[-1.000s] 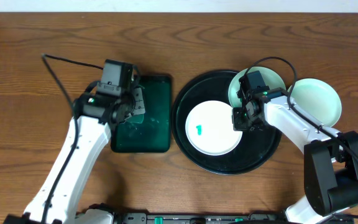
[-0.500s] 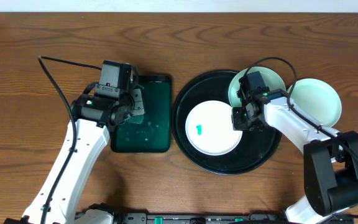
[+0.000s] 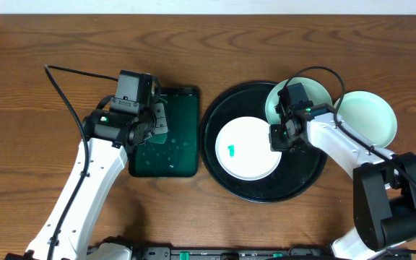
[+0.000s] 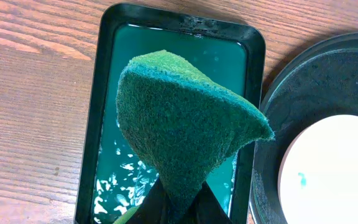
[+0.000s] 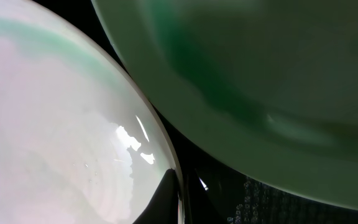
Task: Clean dirty plates on tray and stack at the side
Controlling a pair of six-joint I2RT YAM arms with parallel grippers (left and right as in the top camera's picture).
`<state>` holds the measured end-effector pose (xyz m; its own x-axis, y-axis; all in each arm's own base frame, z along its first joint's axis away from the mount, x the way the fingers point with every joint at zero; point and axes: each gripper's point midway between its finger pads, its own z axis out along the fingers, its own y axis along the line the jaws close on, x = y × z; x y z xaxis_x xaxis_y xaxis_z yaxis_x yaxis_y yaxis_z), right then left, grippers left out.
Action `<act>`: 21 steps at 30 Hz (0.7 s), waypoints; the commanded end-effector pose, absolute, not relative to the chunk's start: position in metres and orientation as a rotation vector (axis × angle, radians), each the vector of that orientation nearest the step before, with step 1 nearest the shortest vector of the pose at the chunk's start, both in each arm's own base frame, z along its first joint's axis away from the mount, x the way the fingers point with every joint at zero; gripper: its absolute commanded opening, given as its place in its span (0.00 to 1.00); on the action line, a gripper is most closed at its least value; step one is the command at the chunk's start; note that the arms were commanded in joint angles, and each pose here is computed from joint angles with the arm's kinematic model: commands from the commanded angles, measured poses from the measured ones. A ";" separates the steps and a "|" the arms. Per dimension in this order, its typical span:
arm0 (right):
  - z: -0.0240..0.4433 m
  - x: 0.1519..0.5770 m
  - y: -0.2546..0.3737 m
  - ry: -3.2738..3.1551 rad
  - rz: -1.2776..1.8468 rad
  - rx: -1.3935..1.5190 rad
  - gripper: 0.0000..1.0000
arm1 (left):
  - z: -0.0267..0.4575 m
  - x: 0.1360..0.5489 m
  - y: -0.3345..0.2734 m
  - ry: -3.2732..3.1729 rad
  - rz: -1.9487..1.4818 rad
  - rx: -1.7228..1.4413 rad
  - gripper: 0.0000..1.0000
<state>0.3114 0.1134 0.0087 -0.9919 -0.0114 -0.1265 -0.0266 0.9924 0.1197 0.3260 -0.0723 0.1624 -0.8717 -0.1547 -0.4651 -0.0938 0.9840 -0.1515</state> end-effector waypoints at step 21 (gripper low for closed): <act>0.009 0.307 0.116 3.011 0.196 -0.041 0.01 | 0.082 0.319 -0.071 2.879 -0.081 -0.211 0.08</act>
<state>0.3112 0.1139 0.0087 -0.9920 -0.0115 -0.1259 -0.0270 0.9921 0.1227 0.3242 -0.0719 0.1062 -0.9381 -0.1435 -0.3152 -0.1192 0.9883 -0.0952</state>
